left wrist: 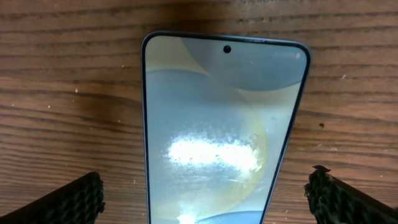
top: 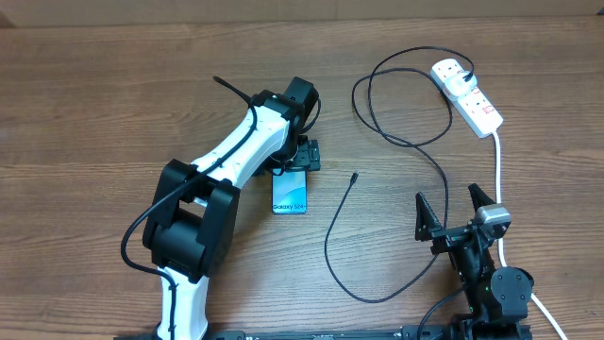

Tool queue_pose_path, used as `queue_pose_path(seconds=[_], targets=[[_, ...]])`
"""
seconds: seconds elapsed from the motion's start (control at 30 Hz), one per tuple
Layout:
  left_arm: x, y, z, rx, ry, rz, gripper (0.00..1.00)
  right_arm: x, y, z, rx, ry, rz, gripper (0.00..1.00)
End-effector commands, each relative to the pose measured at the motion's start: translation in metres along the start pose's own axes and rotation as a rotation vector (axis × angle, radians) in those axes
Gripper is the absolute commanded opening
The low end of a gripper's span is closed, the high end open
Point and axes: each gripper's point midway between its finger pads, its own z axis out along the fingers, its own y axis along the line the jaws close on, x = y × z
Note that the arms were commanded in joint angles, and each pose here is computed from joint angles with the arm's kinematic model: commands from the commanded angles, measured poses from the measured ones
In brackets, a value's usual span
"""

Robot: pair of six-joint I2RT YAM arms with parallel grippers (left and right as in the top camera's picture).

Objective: Plug charger to phone and switch on socket
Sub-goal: 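Lower the open left gripper around the phone's top edge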

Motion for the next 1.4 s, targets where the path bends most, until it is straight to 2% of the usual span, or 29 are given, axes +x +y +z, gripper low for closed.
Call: queue_pose_path(seconds=[0.0, 1.37], targets=[[0.0, 0.005, 0.008, -0.021, 0.006, -0.012, 1.0, 0.002, 0.001, 0.0, -0.003, -0.004, -0.002, 1.0], [0.009, 0.002, 0.025, -0.043, -0.011, 0.05, 1.0, 0.002, 0.001, 0.0, -0.003, -0.004, -0.002, 1.0]])
